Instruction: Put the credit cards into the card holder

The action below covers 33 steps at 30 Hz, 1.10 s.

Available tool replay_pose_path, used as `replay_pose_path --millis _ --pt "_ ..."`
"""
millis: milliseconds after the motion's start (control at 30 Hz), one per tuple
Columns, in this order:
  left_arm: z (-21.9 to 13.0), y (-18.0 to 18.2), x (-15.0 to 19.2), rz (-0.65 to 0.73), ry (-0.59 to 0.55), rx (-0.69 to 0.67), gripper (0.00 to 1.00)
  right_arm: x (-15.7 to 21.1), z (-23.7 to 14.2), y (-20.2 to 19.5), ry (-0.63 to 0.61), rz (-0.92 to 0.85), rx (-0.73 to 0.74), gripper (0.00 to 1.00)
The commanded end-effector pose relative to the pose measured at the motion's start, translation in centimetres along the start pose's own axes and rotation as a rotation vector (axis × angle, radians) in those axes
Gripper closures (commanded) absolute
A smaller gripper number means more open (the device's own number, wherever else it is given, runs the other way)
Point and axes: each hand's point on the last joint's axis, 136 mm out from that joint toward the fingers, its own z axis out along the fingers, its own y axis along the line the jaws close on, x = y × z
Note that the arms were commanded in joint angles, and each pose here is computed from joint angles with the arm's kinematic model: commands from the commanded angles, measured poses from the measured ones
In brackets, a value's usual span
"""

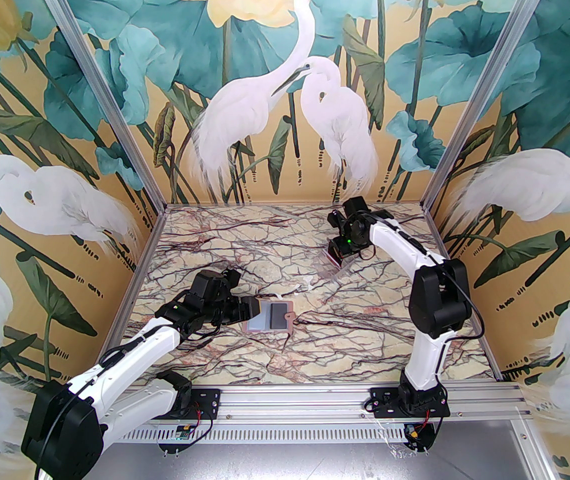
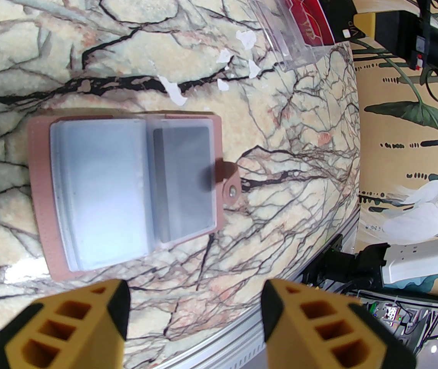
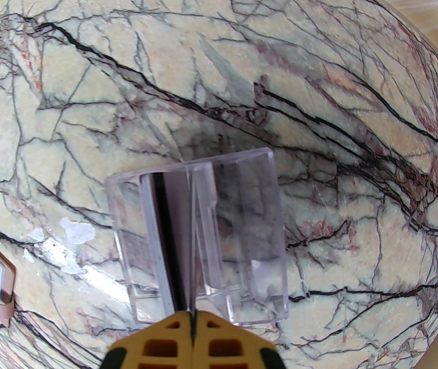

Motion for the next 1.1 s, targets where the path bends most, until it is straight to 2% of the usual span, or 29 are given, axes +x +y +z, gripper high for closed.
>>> replay_pose_path --millis 0,233,467,733,1067 --pt "0.3 0.0 0.0 -0.009 0.008 0.013 0.38 -0.4 0.2 -1.0 -0.005 -0.004 0.032 0.96" --pt "0.4 0.2 0.1 -0.013 0.013 0.009 0.38 -0.1 1.4 -0.9 0.011 -0.027 0.019 0.92" --pt "0.3 0.2 0.1 -0.013 0.011 0.008 0.38 0.4 2.5 -2.2 0.049 -0.053 0.083 0.73" --pt "0.4 0.3 0.1 -0.015 0.014 0.003 0.38 -0.1 2.7 -1.5 0.04 -0.107 0.068 0.64" --pt "0.3 0.4 0.2 -0.017 0.015 -0.002 0.38 0.5 5.1 -2.4 0.125 -0.149 0.11 0.62"
